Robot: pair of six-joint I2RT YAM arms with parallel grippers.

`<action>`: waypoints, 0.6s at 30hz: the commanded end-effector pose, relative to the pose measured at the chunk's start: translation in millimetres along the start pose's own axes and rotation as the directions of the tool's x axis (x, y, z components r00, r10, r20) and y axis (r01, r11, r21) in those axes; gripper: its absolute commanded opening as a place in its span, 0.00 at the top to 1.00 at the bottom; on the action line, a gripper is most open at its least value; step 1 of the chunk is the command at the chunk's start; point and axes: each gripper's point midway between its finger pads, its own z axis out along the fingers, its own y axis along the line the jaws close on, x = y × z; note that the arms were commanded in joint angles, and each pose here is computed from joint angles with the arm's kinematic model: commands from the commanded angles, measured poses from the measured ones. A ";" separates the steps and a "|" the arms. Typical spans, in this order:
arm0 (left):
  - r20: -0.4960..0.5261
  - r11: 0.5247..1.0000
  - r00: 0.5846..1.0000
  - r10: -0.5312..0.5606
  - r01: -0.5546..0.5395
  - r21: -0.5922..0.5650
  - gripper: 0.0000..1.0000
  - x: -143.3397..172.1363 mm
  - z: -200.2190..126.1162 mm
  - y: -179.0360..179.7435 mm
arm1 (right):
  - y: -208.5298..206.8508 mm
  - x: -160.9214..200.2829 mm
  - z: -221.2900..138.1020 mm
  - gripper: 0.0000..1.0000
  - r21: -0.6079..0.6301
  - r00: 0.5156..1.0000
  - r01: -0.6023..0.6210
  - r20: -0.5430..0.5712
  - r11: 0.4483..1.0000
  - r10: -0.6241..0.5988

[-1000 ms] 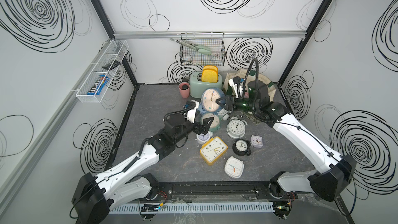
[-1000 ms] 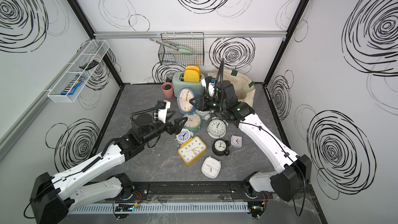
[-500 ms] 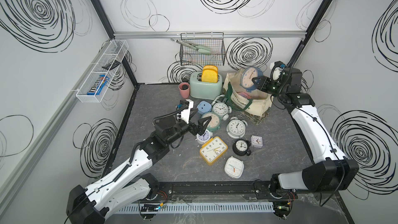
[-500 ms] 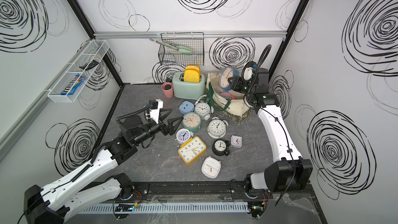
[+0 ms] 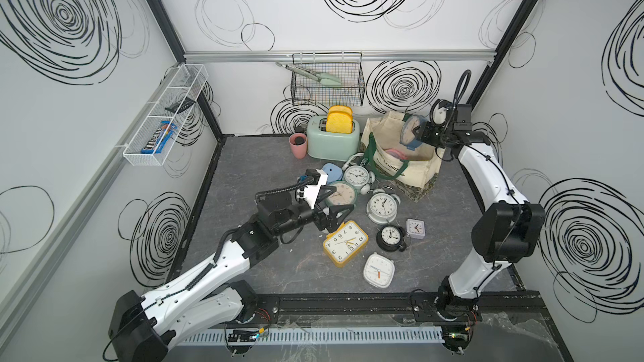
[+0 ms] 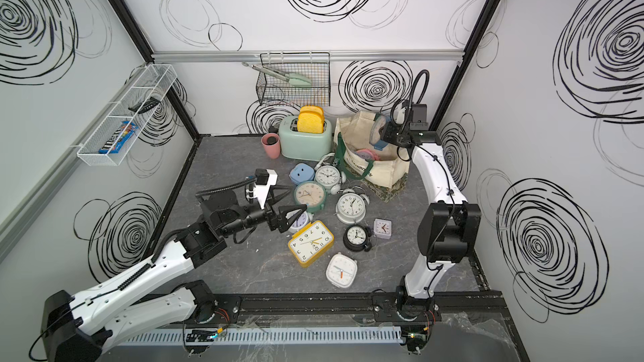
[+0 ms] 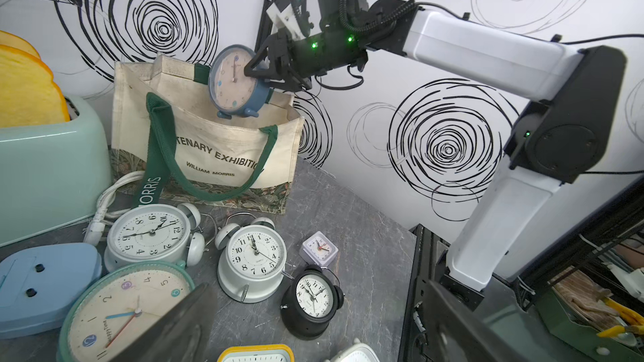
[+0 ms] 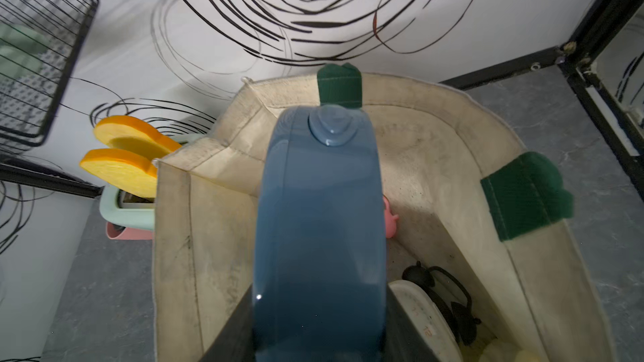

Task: Put the alarm clock into the canvas bag
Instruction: Place the alarm at the canvas bag.

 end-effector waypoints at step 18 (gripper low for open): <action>0.049 0.999 0.998 0.026 -0.027 0.032 0.04 -9.8 -1.6 -14.4 | 30.5 63.5 52.7 0.95 -0.008 0.956 0.145 -0.257 0.989 -0.143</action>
